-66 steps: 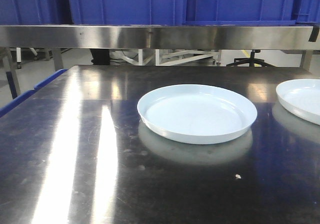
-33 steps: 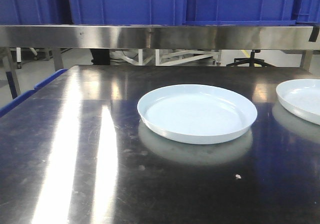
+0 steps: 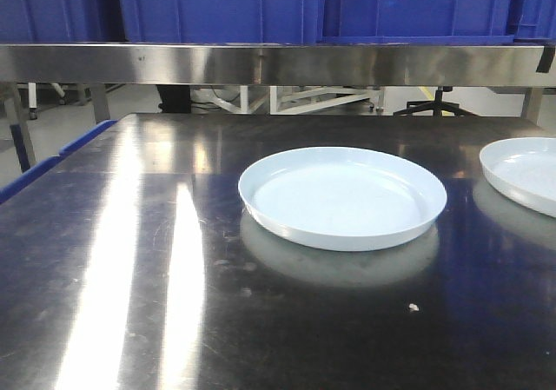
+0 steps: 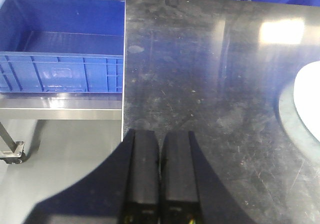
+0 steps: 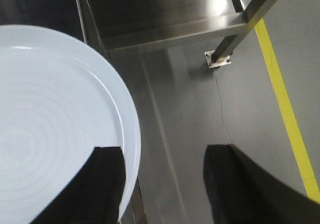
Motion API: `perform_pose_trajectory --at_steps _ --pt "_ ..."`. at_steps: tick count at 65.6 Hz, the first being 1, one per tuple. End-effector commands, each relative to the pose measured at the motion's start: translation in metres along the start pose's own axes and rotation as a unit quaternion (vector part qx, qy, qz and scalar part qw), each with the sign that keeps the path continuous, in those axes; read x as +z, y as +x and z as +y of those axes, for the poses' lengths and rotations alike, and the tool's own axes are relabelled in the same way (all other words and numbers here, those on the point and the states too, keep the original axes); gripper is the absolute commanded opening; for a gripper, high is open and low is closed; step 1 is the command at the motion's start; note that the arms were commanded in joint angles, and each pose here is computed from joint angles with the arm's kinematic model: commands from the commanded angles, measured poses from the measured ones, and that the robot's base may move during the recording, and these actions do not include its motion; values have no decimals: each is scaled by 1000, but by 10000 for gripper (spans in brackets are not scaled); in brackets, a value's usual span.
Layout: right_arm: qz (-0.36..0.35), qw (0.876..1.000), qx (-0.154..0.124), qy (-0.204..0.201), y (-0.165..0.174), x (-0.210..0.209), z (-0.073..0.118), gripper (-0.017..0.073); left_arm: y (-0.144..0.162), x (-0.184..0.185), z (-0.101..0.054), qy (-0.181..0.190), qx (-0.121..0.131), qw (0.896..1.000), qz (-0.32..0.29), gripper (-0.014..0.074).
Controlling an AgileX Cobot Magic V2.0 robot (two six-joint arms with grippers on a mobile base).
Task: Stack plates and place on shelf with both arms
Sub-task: 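Grasp the rim of the other white plate with the right gripper, lift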
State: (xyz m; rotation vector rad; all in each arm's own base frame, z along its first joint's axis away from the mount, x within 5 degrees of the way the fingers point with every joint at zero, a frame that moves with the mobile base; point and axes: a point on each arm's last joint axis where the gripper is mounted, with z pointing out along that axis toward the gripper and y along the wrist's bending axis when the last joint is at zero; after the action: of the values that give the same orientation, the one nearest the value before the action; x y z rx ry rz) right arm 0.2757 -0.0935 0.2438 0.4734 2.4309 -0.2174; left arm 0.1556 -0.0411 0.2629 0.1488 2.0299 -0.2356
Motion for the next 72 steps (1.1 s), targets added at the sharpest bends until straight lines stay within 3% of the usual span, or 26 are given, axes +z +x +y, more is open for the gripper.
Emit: perform_pose_trajectory --at_steps 1,34,41,49,53,61,72 --pt "-55 998 -5 -5 -18 -6 0 464 -18 -4 -2 5 -6 998 -60 87" --pt "-23 1000 -10 -11 -10 36 4 457 -18 -4 -2 5 -6 998 -60 87" --pt "-27 1000 -10 -12 -11 36 5 328 -18 -4 -2 5 -6 998 -60 87" --pt "-34 999 -10 -14 -13 36 5 30 -18 -4 -2 5 -6 998 -60 87" --pt "-36 999 -10 -15 -13 36 5 73 -18 -4 -2 5 -6 998 -60 87" --pt "-42 999 -8 -14 -19 31 5 48 -18 -4 -2 5 -6 998 -60 87" --pt "-97 995 20 -24 -43 1 5 48 -18 -4 -2 5 -6 998 -60 87"
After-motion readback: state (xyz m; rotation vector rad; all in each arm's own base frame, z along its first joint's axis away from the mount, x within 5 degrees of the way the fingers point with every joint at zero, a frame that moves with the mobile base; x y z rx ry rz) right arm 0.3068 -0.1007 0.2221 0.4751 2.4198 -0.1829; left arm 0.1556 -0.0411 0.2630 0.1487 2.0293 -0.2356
